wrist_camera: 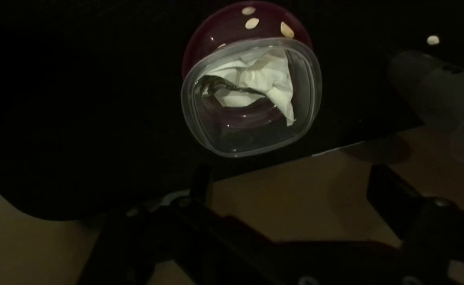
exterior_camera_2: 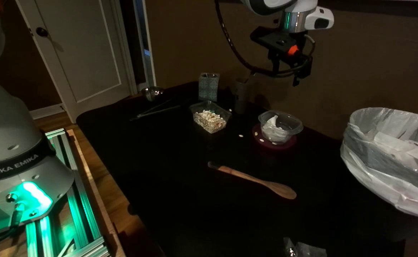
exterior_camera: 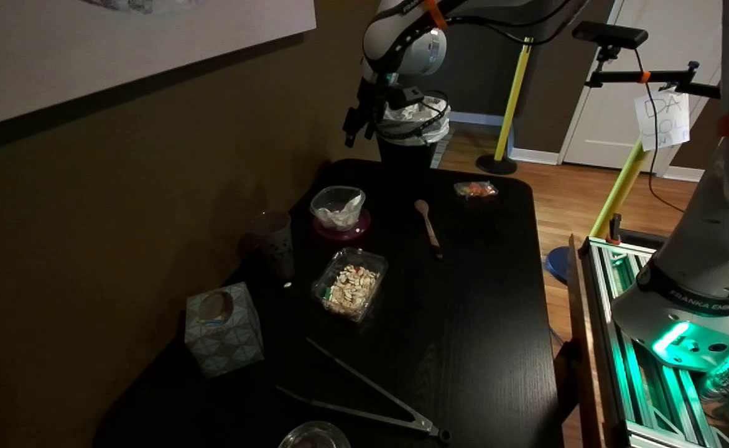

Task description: Remove the tissue from the lunchbox and put it on the table

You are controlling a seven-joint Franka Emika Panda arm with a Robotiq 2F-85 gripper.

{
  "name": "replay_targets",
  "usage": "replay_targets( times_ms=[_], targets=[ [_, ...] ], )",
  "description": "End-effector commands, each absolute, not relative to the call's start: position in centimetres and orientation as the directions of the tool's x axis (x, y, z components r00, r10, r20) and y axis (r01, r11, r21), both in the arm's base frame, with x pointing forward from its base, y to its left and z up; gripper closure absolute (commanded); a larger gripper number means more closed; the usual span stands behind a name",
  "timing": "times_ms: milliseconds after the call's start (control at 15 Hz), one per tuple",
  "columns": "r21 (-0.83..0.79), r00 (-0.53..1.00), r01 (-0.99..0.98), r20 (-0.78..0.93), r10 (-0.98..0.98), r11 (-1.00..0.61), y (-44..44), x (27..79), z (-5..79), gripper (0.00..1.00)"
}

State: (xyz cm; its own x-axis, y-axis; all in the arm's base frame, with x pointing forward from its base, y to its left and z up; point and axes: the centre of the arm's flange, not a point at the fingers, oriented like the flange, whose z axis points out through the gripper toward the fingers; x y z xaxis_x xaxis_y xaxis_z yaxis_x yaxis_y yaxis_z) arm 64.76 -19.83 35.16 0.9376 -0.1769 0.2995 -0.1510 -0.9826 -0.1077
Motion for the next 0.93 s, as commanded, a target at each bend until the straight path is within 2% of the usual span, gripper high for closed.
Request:
replay_targets(
  times_ms=[0,333,667,867],
  targets=[
    [-0.101,0.972,-0.086,0.211,-0.105,-0.991,-19.2,67.1,29.3,0.00],
    [-0.086,0.989,-0.039,0.142,-0.051,-0.996,-18.1,69.0,22.8,0.00],
    [-0.060,0.988,-0.058,0.140,-0.066,-0.997,-19.0,70.4,21.5,0.00],
    [-0.048,0.991,-0.053,0.124,-0.058,-0.997,-19.1,70.9,20.7,0.11]
  ],
)
